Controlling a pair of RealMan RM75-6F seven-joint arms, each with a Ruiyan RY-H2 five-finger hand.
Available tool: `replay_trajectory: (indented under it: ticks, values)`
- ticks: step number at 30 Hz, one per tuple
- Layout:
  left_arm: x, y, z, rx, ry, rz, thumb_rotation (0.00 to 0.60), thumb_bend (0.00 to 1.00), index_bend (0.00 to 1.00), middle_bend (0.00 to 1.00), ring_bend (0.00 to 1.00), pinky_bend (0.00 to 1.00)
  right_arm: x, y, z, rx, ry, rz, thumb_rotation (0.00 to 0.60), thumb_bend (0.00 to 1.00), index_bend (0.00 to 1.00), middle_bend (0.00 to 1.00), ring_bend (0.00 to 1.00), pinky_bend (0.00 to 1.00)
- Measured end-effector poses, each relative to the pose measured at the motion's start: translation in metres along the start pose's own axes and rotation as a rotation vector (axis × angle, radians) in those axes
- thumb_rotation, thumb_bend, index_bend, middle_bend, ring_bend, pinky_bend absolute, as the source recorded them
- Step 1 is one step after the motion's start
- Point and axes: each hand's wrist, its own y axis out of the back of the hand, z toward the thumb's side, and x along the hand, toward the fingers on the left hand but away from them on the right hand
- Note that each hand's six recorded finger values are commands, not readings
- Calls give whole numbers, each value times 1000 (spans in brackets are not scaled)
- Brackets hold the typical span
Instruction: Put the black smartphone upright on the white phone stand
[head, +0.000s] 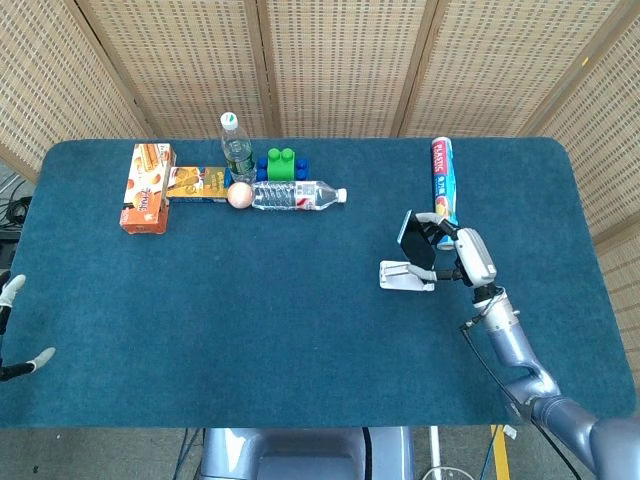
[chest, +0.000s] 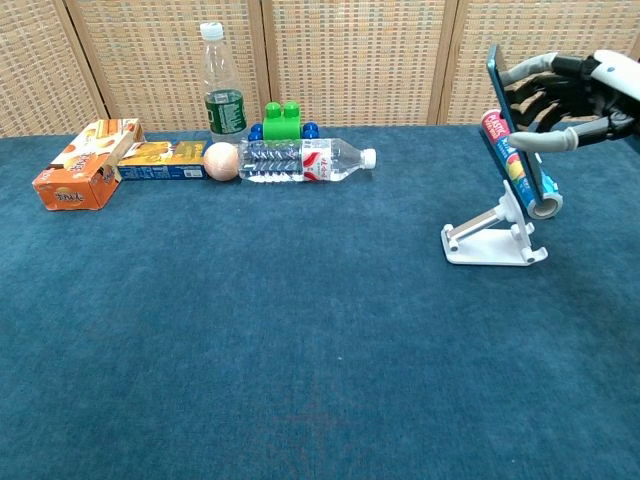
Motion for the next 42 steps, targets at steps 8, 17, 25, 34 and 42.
replay_trajectory:
  ticks: [8,17,25,34,42]
  values:
    - [9,-6,-2,17,33,-13,600,0,0,0,0,0,-15,-19,-6,-22,35,71,600,836,414,489,533,472]
    - [19,-8,-9,24,63,-14,600,0,0,0,0,0,-23,-26,-12,-25,22,102,600,852,414,489,533,472]
    - [22,-10,-9,30,72,-16,600,0,0,0,0,0,-26,-14,-14,-36,19,62,600,852,413,489,533,472]
    - [22,-11,-7,32,72,-19,600,0,0,0,0,0,-18,-17,-18,-16,14,65,600,852,414,489,533,472]
    - [23,-12,-8,35,76,-21,600,0,0,0,0,0,-9,-22,-25,-11,-9,45,600,852,413,489,508,472]
